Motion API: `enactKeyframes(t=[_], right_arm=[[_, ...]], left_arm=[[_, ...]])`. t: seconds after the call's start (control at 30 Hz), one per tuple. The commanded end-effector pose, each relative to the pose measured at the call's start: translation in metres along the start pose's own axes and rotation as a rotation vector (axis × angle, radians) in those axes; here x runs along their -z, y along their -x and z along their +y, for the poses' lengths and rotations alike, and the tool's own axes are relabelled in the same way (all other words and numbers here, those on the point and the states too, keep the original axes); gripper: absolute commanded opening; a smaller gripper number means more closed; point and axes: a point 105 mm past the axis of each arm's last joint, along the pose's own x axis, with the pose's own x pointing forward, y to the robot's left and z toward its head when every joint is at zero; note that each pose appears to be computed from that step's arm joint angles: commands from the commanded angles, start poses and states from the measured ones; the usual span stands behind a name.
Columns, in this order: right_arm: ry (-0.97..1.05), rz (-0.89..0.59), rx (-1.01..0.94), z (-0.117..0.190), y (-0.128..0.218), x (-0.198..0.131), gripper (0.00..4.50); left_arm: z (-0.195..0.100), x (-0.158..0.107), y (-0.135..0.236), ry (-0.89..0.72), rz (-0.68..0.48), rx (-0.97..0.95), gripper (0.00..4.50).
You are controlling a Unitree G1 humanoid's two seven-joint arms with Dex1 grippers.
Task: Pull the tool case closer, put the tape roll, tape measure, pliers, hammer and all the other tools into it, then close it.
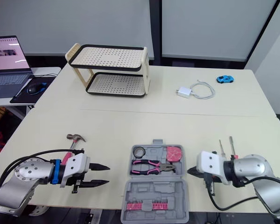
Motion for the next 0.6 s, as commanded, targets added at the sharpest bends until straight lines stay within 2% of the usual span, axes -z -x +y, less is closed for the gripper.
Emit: enactKeyframes(t=[0.03, 0.2, 0.6], right_arm=[[0.021, 0.021, 0.011, 0.002, 0.010, 0.012, 0.00], [0.011, 0.062, -0.010, 0.009, 0.005, 0.033, 0.00], [0.003, 0.061, -0.035, 0.014, -0.021, 0.049, 0.00]], left_arm=[[-0.008, 0.007, -0.008, -0.024, -0.001, 0.040, 1.75], [-0.015, 0.020, -0.021, -0.027, 0.002, 0.071, 0.10], [-0.010, 0.020, -0.055, -0.063, -0.032, 0.082, 0.02]])
